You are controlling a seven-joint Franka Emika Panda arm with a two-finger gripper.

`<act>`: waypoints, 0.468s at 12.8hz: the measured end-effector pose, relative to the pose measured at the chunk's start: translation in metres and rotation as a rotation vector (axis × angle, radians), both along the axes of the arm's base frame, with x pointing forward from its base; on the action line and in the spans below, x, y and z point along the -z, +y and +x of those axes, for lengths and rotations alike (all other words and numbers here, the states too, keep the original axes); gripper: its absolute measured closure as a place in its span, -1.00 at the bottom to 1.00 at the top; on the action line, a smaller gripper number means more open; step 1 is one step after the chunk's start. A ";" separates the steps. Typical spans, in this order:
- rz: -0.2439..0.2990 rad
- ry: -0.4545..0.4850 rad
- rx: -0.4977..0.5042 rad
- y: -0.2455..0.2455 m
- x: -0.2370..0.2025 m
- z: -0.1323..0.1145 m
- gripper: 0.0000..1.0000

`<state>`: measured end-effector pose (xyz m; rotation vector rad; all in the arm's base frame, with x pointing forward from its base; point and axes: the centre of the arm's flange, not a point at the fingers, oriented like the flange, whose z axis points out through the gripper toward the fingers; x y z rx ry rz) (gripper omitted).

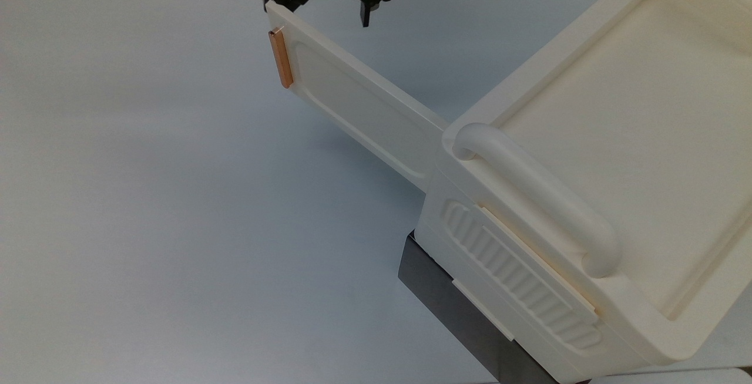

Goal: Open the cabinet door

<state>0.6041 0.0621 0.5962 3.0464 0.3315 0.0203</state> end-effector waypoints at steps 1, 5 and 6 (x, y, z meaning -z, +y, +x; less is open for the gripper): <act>-0.009 0.010 0.017 -0.011 0.003 0.002 -1.00; -0.011 0.016 0.099 -0.056 0.003 0.002 -1.00; -0.010 0.012 0.136 -0.062 0.002 0.002 -1.00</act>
